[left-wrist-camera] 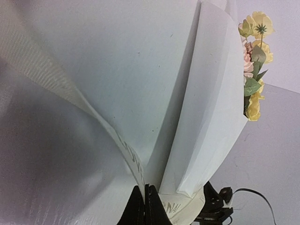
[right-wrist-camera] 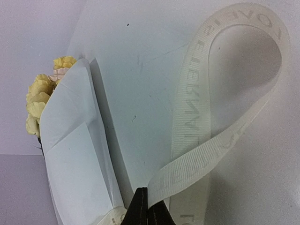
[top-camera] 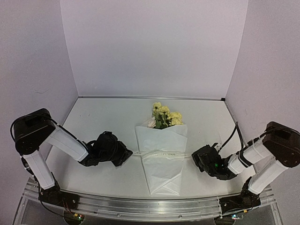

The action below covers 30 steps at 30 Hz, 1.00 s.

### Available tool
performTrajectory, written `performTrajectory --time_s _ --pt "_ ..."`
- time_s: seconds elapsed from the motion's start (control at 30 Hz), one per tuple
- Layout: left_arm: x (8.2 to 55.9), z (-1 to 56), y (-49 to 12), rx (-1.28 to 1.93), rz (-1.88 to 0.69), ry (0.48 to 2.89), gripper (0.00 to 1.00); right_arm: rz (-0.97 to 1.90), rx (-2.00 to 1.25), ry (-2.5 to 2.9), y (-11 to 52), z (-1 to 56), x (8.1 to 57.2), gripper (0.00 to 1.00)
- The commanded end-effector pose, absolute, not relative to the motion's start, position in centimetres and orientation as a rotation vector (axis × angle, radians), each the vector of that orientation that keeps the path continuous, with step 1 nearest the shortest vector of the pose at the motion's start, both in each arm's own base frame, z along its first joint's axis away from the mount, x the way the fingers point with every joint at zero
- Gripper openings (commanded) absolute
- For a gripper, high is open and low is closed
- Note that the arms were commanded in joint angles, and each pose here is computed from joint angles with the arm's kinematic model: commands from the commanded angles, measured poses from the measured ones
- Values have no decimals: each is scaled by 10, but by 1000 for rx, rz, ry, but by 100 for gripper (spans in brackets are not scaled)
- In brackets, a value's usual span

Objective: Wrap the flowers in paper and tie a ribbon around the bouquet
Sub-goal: Tie the ribbon around the folded bouquet.

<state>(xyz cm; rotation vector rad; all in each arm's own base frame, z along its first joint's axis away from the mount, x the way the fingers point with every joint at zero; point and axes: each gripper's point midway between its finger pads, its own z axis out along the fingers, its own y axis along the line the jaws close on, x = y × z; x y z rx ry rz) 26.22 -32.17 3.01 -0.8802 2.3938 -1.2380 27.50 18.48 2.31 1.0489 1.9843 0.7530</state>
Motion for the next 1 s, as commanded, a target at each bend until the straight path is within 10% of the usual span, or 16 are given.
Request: performTrajectory --time_s 0.0,0.63,0.97 --pt "271 52 -312 -714 -1100 2421 0 698 945 1997 177 30 283 0" --pt "301 21 -81 -1028 -775 2377 0 -345 561 2426 7 34 208 0" --pt "310 28 -14 -1217 -736 2255 0 -385 605 2549 -18 31 178 0"
